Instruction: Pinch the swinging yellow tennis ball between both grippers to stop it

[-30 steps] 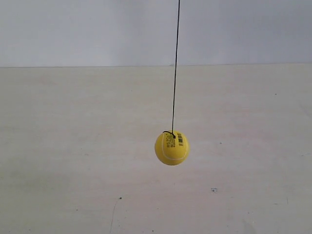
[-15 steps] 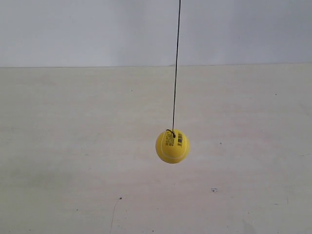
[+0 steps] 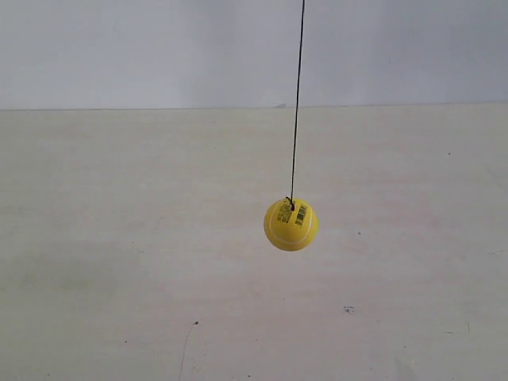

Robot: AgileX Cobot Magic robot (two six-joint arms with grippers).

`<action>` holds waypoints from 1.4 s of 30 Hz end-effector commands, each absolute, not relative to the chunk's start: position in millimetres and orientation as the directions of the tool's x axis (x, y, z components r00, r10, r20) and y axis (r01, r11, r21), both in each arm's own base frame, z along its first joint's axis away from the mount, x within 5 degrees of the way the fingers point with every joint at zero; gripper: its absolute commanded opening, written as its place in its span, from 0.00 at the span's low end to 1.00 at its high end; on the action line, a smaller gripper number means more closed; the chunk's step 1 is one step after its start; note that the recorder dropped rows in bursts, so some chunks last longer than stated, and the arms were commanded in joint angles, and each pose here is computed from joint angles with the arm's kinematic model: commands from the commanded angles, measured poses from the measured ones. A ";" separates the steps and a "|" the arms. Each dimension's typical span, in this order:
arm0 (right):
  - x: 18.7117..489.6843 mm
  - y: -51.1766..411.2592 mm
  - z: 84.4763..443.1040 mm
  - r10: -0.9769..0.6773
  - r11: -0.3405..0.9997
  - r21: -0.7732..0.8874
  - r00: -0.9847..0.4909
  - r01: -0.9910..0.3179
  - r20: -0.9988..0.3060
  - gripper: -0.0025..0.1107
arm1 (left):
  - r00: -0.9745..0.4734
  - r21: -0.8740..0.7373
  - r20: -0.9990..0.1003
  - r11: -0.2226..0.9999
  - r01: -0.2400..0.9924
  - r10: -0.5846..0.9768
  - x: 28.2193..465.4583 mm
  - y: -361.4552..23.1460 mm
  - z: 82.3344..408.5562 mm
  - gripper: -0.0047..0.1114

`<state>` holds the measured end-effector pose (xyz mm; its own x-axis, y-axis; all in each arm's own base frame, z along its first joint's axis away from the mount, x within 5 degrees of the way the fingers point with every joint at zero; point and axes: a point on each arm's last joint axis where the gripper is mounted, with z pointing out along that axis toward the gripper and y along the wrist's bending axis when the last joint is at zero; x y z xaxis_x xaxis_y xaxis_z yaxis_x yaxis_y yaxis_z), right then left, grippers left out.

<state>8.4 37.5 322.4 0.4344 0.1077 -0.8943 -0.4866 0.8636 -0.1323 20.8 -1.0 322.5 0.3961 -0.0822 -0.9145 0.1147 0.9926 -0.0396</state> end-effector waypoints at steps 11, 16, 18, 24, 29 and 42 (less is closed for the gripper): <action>46.4 -3.7 258.3 0.118 0.993 0.111 0.207 -0.042 -0.971 0.02 | 0.392 -0.055 -0.915 0.992 0.116 -0.096 20.9 -0.7 320.9 0.08; 48.4 -3.3 251.0 0.115 0.993 0.109 0.186 -0.041 -0.976 0.02 | 0.392 -0.055 -0.915 0.992 0.116 -0.096 20.9 -0.7 320.9 0.08; 48.3 -3.3 251.2 0.113 0.993 0.107 0.187 -0.041 -0.976 0.02 | 0.392 -0.055 -0.915 0.992 0.116 -0.096 20.9 -0.7 320.9 0.08; 49.1 -4.8 246.8 0.059 0.998 0.058 0.141 -0.013 -0.988 0.02 | 0.392 -0.055 -0.915 0.992 0.116 -0.096 20.9 -0.7 320.9 0.08; 49.6 3.2 233.2 -0.100 0.991 -0.100 0.002 -0.092 -0.995 0.02 | 0.392 -0.055 -0.915 0.992 0.116 -0.096 20.9 -0.7 320.9 0.08; 53.2 3.8 208.2 -0.131 0.989 -0.124 -0.099 -0.079 -0.986 0.02 | 0.392 -0.055 -0.915 0.992 0.116 -0.096 20.9 -0.7 320.9 0.08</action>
